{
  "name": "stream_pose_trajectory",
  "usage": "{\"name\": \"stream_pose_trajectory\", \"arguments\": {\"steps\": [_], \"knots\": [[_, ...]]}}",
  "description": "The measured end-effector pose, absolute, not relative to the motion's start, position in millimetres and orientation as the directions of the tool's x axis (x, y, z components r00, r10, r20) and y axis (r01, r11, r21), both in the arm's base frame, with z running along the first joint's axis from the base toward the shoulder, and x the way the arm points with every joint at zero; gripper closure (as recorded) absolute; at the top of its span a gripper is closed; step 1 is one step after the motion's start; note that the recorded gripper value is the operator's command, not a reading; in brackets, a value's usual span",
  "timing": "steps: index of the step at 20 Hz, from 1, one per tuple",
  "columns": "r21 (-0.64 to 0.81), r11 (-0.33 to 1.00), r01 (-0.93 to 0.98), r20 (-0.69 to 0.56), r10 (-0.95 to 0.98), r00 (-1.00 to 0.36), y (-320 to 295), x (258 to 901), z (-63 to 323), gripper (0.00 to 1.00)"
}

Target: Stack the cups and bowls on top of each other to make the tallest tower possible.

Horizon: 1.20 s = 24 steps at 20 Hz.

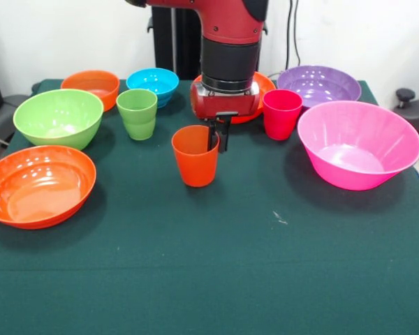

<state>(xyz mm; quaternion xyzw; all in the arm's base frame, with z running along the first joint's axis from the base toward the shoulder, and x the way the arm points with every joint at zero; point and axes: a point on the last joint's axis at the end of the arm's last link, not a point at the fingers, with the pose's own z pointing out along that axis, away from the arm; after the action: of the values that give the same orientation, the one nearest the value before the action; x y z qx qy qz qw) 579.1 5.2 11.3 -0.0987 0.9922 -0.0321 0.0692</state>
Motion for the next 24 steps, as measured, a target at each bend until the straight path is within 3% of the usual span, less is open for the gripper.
{"name": "stream_pose_trajectory", "arguments": {"steps": [22, 23, 24], "knots": [[-0.047, 0.983, -0.176, -0.165, -0.181, -0.97, 3.7, 623.7, 10.9, 1.0], [-0.046, 0.984, -0.175, -0.167, -0.18, -0.969, 3.7, 625.5, 10.3, 0.0], [-0.045, 0.984, -0.175, -0.169, -0.18, -0.969, 3.8, 626.7, 10.2, 0.0]]}}
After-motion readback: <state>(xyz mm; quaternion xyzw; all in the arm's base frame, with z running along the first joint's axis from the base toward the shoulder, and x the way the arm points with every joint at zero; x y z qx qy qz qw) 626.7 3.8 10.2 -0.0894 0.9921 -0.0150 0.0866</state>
